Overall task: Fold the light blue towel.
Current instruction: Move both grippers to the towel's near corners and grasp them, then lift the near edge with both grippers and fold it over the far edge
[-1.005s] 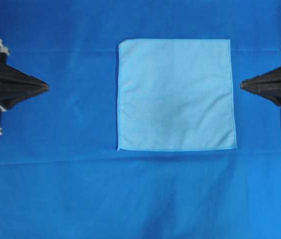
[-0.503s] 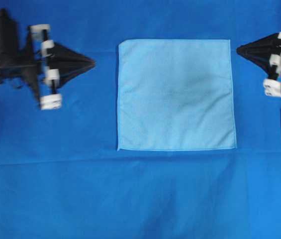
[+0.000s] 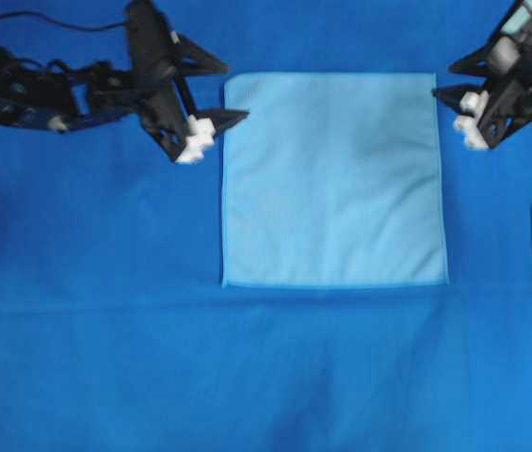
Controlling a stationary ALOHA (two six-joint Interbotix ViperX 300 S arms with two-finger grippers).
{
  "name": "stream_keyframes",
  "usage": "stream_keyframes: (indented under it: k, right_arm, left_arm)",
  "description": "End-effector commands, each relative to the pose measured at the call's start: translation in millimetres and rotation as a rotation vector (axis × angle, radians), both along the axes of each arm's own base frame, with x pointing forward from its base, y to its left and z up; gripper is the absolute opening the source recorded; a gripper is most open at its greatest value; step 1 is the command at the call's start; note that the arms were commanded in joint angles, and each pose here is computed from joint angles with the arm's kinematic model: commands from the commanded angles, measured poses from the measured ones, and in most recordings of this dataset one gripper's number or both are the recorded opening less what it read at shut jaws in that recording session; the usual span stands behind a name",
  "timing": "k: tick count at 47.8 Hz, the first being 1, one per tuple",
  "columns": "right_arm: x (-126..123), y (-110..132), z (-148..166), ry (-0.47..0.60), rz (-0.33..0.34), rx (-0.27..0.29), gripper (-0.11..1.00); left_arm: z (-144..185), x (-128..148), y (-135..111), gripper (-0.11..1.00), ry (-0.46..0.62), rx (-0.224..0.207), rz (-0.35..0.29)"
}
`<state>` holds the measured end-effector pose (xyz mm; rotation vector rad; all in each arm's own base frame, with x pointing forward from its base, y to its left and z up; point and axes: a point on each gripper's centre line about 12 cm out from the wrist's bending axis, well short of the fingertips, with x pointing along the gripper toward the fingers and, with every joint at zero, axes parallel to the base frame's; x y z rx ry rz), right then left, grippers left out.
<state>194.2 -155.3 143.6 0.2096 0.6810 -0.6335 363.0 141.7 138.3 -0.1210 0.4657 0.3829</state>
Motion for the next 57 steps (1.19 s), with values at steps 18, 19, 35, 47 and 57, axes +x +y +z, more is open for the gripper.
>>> stream_keyframes:
  k: [18,19,35,47,57]
  right_arm:
    - [10.8,-41.1,-42.2,0.056,-0.056,0.025,0.59]
    - [11.5,-41.6,-43.2,0.059,-0.053,0.026,0.59]
    - [11.2,-41.4,-50.1,0.088,-0.040,0.038,0.07]
    - [12.5,-40.8,-49.3,0.087,-0.033,0.034,0.01]
    - [11.9,-40.4,-37.1,0.063,-0.035,0.011,0.01]
  left_arm:
    - [-50.8,9.2,46.1,0.88,0.079,-0.034,0.096]
    - [-51.5,8.9,46.7,0.87,0.080,-0.035,0.097]
    - [-70.0,6.7,45.1,0.26,0.160,-0.048,0.080]
    - [-70.1,8.3,41.6,0.01,0.162,-0.049,0.071]
    - [-47.6,8.7,41.7,0.01,0.138,-0.037,0.071]
